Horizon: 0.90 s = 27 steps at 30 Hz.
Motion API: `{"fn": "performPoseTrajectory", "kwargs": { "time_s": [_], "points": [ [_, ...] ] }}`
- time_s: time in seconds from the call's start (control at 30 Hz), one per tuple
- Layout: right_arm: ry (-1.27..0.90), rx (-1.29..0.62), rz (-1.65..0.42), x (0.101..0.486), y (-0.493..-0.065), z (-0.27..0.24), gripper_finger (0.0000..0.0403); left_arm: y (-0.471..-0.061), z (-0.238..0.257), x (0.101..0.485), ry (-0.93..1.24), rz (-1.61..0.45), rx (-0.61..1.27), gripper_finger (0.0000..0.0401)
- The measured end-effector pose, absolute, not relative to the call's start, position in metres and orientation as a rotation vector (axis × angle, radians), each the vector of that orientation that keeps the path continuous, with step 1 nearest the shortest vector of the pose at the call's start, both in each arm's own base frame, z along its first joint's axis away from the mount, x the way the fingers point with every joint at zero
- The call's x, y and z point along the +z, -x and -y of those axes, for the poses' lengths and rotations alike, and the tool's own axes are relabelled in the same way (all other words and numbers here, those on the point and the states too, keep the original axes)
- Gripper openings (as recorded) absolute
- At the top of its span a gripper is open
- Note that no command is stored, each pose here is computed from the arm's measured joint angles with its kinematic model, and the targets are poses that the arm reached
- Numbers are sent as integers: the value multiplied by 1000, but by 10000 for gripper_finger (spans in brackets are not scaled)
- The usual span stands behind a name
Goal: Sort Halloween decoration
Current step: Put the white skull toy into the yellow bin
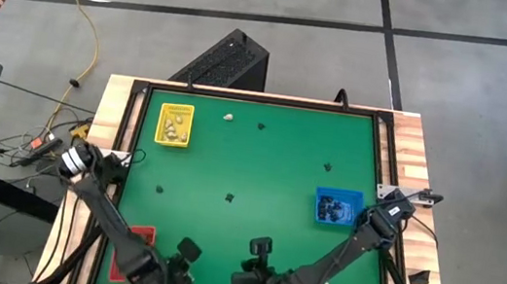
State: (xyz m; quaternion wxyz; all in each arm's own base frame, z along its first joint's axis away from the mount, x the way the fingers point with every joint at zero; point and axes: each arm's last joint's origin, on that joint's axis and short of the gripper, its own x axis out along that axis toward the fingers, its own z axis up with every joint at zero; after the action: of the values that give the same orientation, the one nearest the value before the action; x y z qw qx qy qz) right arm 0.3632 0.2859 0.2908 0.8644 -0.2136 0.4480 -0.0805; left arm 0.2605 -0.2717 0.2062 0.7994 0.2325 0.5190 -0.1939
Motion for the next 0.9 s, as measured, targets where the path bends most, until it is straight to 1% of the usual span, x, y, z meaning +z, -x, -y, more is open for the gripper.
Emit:
{"fn": "performPoseTrajectory", "kwargs": {
  "time_s": [0.1,0.2,0.33,0.43,0.53,0.7,0.8,0.9],
  "points": [
    [481,-230,-932,290,-354,-288,50,-266,247,233,-488,-1074,-363,57],
    [506,-289,-906,288,-350,-289,50,-268,213,263,-477,-1057,-290,57],
    [556,-336,-939,283,-351,-281,50,-262,154,301,-438,-1061,-126,57],
    [580,-383,-986,281,-357,-264,49,-249,102,315,-361,-1060,3,57],
    [640,-423,-1061,272,-367,-241,44,-229,52,316,-243,-1046,125,57],
    [694,-475,-1189,256,-380,-190,30,-189,-18,299,-42,-1012,368,57],
    [628,-521,-1241,246,-380,-150,24,-170,-51,282,110,-988,511,57],
    [524,-491,-1220,238,-376,-110,25,-159,-77,262,254,-1000,566,57]
  ]
}}
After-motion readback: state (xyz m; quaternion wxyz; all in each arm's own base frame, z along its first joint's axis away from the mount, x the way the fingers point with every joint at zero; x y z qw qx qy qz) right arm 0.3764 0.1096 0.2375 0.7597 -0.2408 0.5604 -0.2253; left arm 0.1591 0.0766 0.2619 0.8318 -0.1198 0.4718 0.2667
